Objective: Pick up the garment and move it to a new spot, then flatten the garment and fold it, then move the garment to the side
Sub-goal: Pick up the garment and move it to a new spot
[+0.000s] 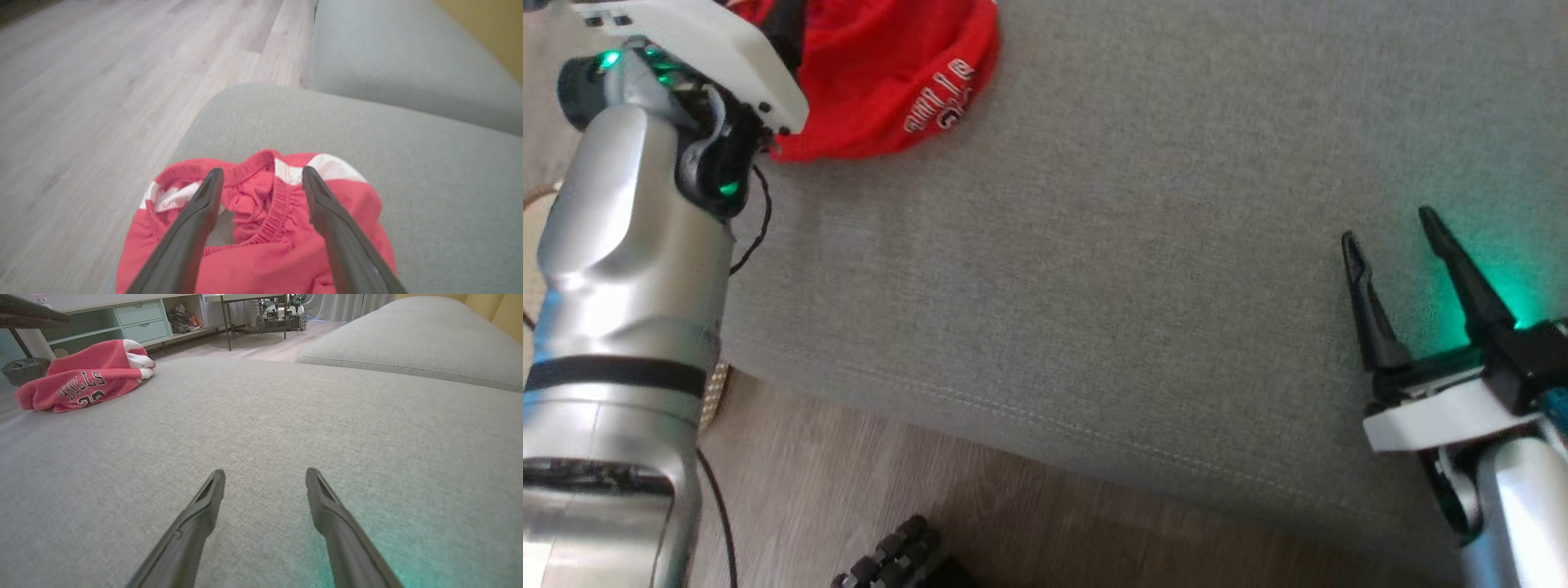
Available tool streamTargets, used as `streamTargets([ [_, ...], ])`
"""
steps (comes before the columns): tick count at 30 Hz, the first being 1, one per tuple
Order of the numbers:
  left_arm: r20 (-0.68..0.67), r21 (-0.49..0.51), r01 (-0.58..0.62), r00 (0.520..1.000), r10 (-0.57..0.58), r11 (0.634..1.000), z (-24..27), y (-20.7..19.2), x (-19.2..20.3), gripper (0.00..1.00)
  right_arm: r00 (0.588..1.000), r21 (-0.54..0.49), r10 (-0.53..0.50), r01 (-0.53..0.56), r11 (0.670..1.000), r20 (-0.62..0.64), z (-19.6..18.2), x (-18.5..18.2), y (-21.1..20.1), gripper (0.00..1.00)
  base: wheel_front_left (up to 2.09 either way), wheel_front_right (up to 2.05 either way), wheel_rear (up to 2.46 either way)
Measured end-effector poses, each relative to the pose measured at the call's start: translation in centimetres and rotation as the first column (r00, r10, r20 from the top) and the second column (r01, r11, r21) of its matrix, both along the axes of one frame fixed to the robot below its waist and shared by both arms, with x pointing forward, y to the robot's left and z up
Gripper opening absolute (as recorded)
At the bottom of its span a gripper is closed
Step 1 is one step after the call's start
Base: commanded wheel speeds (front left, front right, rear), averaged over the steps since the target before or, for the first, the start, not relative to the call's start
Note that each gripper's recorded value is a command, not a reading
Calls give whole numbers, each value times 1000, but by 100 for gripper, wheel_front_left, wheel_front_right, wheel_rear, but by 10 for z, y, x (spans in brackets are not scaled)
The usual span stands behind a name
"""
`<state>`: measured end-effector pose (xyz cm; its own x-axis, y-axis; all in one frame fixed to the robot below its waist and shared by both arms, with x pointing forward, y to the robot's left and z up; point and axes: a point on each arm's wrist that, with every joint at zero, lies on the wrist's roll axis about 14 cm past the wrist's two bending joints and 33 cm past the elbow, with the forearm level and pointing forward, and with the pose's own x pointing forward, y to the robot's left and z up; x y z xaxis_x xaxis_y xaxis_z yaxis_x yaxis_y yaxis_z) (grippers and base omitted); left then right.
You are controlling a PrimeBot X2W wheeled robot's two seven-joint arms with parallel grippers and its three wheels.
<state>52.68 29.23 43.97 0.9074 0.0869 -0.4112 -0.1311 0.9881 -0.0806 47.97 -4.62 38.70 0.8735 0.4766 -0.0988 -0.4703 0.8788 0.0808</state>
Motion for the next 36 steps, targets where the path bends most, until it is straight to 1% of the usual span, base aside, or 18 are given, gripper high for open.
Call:
streamTargets([
  [4, -155, -30, 24, 987, -29, 999, -46, -10, -2, 100, 1000, -4, -4, 4, 1000, 8, -7, 10, -4, 100, 0, 0, 0],
  [8, -266, -54, 14, 963, -28, 998, -83, -11, -14, 100, 1000, 6, 0, 0, 1000, 14, -10, 13, -4, 100, 0, 0, 0],
  [13, -316, -65, 4, 949, -24, 998, -102, -9, -13, 100, 1000, 11, -5, 4, 1000, 26, -9, 14, -7, 100, 0, 0, 0],
  [17, -300, -54, 16, 953, -32, 998, -104, -9, -7, 100, 999, 7, -21, 21, 1000, 35, -6, 17, -13, 100, 0, 0, 0],
  [18, -295, -44, 28, 955, -39, 999, -105, -9, -7, 38, 999, 5, -26, 26, 1000, 40, -5, 18, -14, 100, 0, 0, 0],
  [19, -283, -37, 30, 958, -39, 999, -104, -8, -6, 0, 999, 3, -31, 31, 1000, 43, -4, 19, -16, 100, 0, 0, 0],
  [24, -216, -33, 30, 976, -36, 999, -95, -9, -3, 0, 998, -10, -46, 46, 999, 47, 0, 18, -23, 100, 0, 0, 0],
  [30, -73, 22, 56, 996, -54, 998, -69, -5, -3, 0, 996, -8, -58, 58, 998, 61, 15, 13, -24, 100, 0, 0, 0],
  [36, 62, 63, 130, 989, -134, 989, -25, -21, 6, 0, 993, 10, -66, 65, 998, 95, 38, 8, -20, 100, 0, 0, 0],
])
